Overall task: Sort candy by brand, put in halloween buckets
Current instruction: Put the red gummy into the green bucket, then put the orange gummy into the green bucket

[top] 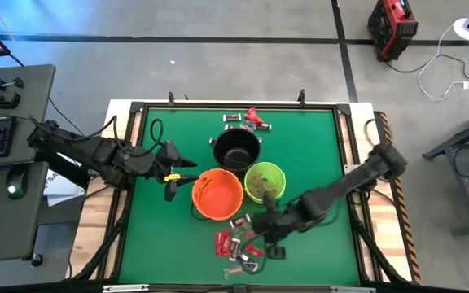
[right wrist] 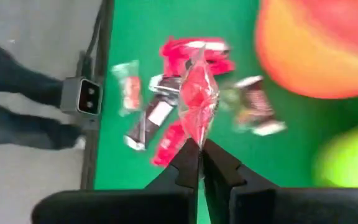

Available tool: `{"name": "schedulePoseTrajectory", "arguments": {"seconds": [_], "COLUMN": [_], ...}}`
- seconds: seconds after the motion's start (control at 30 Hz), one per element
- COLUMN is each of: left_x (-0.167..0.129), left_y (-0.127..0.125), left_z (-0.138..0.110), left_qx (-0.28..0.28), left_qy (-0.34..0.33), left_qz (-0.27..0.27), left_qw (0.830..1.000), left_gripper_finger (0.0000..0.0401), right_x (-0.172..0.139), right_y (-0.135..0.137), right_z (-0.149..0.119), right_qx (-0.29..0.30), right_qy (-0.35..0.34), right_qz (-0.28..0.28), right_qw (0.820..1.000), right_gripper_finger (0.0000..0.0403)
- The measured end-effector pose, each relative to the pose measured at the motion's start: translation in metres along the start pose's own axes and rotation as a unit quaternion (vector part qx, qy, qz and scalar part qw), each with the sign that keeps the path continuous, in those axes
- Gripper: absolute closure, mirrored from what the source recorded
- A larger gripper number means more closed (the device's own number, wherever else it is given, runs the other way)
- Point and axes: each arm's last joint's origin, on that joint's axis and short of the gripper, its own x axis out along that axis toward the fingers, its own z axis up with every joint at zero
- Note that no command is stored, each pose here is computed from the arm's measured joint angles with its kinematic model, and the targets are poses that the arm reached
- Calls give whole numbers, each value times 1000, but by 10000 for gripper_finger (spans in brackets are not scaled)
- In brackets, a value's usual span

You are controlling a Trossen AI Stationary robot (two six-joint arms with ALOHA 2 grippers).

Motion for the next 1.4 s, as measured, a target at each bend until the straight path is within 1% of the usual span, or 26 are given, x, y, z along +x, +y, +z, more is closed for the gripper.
{"name": "schedulePoseTrajectory", "arguments": {"seconds": [0.07, 0.13, 0.2, 0.27, 0.33, 0.43, 0.5, 0.53, 0.63, 0.73, 0.77, 0.83, 0.97, 1.07, 1.1, 1.17, 1.27, 1.3, 1.4], "left_x": [0, 0, 0, 0, 0, 0, 0, 0, 0, 0, 0, -1, -1, -2, -2, -2, 0, 1, 4], "left_y": [0, 0, 0, 0, 0, 0, 0, 0, 0, -1, -2, -3, -1, 3, 5, 11, 24, 30, 52], "left_z": [0, 0, 0, 0, 0, 0, 0, 0, 1, 4, 6, 10, 22, 35, 39, 45, 51, 53, 60], "left_qx": [0, 0, 0, 0, 0, -6, -20, -29, -59, -90, -97, -108, -126, -153, -163, -176, -174, -177, -187], "left_qy": [0, 0, -1, -1, -2, -2, -2, -2, -8, -25, -34, -56, -117, -177, -195, -222, -240, -244, -253], "left_qz": [0, 1, 1, 1, 2, 3, 2, 2, 0, 1, -1, -3, 3, 16, 21, 34, 65, 77, 102], "left_qw": [1000, 1000, 1000, 1000, 1000, 1000, 1000, 1000, 998, 996, 995, 993, 985, 972, 967, 958, 953, 950, 944], "left_gripper_finger": [197, 197, 197, 197, 197, 197, 197, 197, 197, 197, 197, 197, 197, 197, 197, 197, 197, 197, 197], "right_x": [-27, -47, -60, -62, -57, -48, -42, -38, -26, -19, -18, -19, -34, -54, -61, -77, -94, -97, -102], "right_y": [-6, -18, -37, -59, -79, -105, -118, -124, -139, -151, -153, -155, -151, -151, -153, -161, -185, -196, -237], "right_z": [-2, -9, -18, -30, -41, -51, -55, -58, -69, -75, -76, -73, -57, -41, -37, -28, -20, -20, -28], "right_qx": [0, 14, 41, 75, 108, 157, 200, 223, 289, 324, 327, 313, 252, 209, 204, 187, 174, 179, 231], "right_qy": [-6, -18, -35, -42, -55, -99, -121, -122, -104, -81, -76, -85, -129, -151, -159, -180, -206, -211, -210], "right_qz": [-41, -102, -152, -167, -158, -123, -96, -84, -87, -72, -67, -57, -32, -32, -40, -75, -132, -146, -171], "right_qw": [999, 995, 987, 982, 980, 975, 967, 963, 948, 940, 940, 944, 959, 966, 965, 963, 954, 950, 934], "right_gripper_finger": [397, 399, 401, 401, 402, 402, 402, 402, 392, 360, 343, 306, 229, 186, 178, 171, 171, 173, 181]}}
